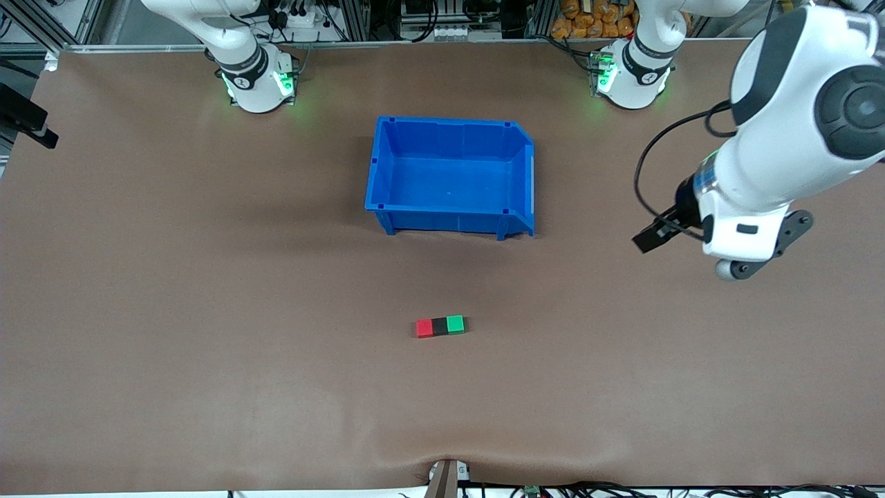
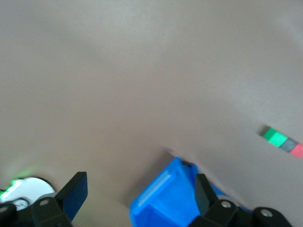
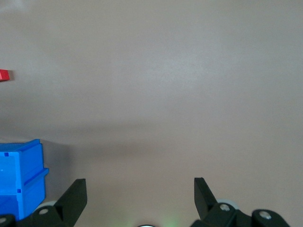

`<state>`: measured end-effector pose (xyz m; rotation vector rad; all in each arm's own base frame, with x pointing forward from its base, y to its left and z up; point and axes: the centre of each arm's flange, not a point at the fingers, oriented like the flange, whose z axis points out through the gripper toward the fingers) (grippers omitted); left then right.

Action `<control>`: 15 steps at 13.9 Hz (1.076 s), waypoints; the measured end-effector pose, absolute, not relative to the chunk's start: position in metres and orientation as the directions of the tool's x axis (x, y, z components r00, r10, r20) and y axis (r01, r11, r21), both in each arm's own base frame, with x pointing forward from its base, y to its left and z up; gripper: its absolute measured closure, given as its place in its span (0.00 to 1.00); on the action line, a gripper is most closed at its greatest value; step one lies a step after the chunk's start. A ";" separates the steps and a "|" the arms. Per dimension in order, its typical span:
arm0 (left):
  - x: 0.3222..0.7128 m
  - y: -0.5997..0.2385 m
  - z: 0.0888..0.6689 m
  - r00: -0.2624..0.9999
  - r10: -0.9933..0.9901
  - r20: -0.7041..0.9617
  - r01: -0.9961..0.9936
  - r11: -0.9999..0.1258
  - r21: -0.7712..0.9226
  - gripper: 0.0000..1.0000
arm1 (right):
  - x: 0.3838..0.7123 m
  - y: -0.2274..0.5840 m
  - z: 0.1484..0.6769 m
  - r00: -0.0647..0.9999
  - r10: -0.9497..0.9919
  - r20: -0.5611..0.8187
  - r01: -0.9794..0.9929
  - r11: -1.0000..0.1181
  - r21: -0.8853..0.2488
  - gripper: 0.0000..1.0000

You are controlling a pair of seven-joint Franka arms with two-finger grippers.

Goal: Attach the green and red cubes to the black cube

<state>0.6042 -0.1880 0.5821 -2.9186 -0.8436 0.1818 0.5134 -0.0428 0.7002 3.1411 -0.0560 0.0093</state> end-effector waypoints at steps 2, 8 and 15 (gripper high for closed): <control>0.592 -0.177 0.588 0.860 0.502 -0.093 0.488 -0.862 -0.140 0.00 | 0.513 -0.043 0.700 0.999 -0.032 0.003 -0.032 -0.999 0.000 0.00; 0.555 -0.123 0.601 0.926 0.357 -0.124 0.338 -0.928 -0.154 0.00 | 0.514 -0.043 0.697 0.999 -0.032 -0.003 -0.032 -1.000 0.000 0.00; 0.521 -0.098 0.609 0.974 0.202 -0.104 0.182 -0.967 -0.176 0.00 | 0.518 -0.043 0.694 0.999 -0.032 -0.001 -0.032 -0.999 0.001 0.00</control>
